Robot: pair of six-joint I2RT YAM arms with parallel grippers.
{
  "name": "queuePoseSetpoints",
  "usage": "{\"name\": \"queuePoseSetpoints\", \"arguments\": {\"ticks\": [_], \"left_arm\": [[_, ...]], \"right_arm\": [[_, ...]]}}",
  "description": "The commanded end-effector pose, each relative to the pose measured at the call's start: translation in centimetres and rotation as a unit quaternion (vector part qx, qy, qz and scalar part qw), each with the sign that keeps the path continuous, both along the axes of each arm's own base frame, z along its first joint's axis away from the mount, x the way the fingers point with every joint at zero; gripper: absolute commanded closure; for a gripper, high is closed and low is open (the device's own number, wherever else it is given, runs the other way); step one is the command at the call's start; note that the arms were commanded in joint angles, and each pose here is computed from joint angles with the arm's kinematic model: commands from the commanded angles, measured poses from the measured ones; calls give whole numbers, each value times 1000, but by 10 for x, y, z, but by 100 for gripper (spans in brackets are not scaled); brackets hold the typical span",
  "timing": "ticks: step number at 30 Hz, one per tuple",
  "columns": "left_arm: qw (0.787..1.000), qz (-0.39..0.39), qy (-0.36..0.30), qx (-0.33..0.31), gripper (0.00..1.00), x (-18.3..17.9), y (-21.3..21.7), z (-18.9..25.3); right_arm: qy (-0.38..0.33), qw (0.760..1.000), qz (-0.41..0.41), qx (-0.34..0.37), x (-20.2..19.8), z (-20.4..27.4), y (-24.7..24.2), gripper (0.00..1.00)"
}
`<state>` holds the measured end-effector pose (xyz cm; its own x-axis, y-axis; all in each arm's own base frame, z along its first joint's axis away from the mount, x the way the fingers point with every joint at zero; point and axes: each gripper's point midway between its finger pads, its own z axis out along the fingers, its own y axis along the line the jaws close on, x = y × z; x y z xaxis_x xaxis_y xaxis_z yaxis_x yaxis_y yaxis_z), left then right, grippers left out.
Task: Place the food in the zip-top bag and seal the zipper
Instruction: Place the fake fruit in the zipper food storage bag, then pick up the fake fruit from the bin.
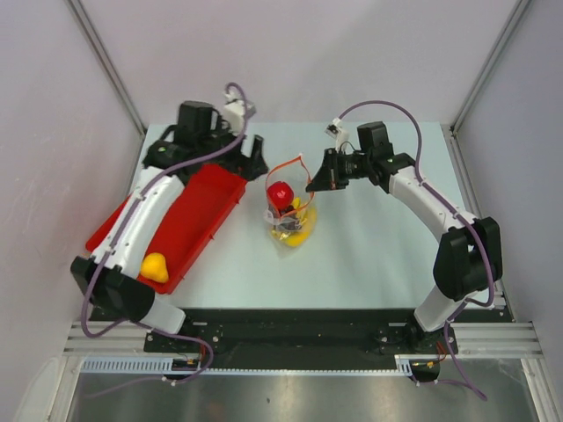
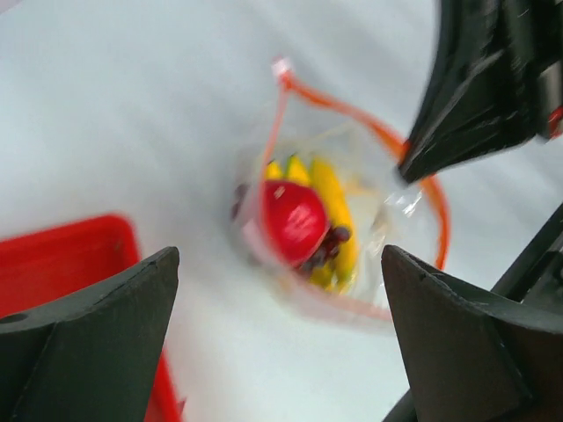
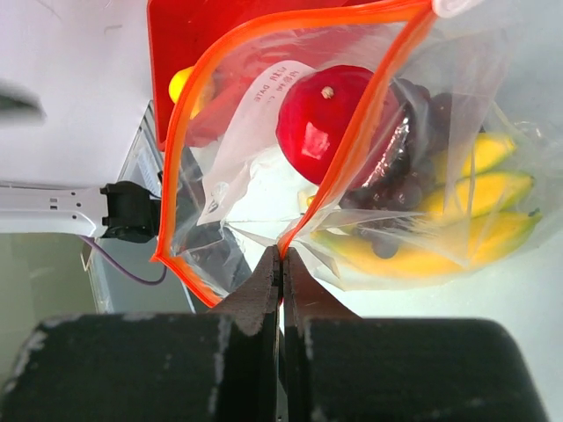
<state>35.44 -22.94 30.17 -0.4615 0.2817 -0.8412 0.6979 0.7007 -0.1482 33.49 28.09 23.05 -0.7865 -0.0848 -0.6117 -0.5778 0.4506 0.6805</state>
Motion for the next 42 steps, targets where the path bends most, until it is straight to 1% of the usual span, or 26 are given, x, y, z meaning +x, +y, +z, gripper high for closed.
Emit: {"name": "queuePoseSetpoints", "arguments": {"ticks": [1,2,3,4,5,6,7,8,9,10,12,13,15,16,18,19,21,22,23,27,31,39,41,42], "left_arm": [[998,42,35,42,0,-27,90,-12],[994,75,57,52,0,-34,124,-20],[993,76,69,60,0,-41,136,-28],[991,60,75,92,0,-49,152,-44],[984,83,108,112,0,-63,178,-58],[980,86,128,130,0,-72,192,-70],[975,67,146,152,0,-85,203,-87],[967,89,178,158,0,-99,223,-98],[962,97,194,167,0,-107,234,-108],[952,110,220,184,0,-119,253,-124],[934,121,261,213,0,-138,270,-148],[921,149,269,239,0,-142,290,-156],[906,154,299,257,0,-154,300,-172],[897,170,300,275,0,-155,311,-176],[889,174,305,294,0,-157,319,-187],[880,181,309,312,0,-159,326,-191],[873,178,317,325,1,-161,332,-202],[874,180,311,327,0,-157,333,-205],[867,186,310,344,0,-157,340,-206],[864,191,306,350,0,-151,345,-219],[862,185,325,342,0,-151,343,-239],[861,173,349,326,0,-158,335,-264],[863,174,348,322,8,-157,334,-265],[863,172,351,321,18,-157,333,-263]], "right_arm": [[-42,999,5,16,1,31,-5,100],[-43,999,7,16,0,31,-5,100],[-44,999,8,16,1,32,-6,100],[-41,999,10,15,0,29,-6,100],[-42,999,12,16,0,29,-6,100],[-42,999,14,15,0,28,-5,100],[-40,999,15,14,0,26,-6,100],[-38,999,17,13,-1,25,-6,100],[-38,999,18,12,-1,25,-6,100],[-36,999,19,10,-2,22,-6,100],[-38,999,21,11,-3,24,-7,100],[-38,999,22,11,-3,23,-7,100],[-41,999,25,11,-4,25,-6,100],[-42,999,27,13,-5,26,-6,100],[-40,999,26,13,-5,25,-7,100],[-40,999,29,14,-6,26,-6,100],[-37,999,29,14,-5,24,-5,100],[-34,999,30,15,-6,23,-5,100],[-35,999,30,16,-6,24,-5,100],[-35,999,31,18,-4,24,-4,100],[-36,999,31,20,-3,23,-3,100],[-32,999,24,14,-2,20,-4,100],[-27,999,23,12,-1,18,-4,100],[-27,999,21,12,-1,18,-4,100]]}}
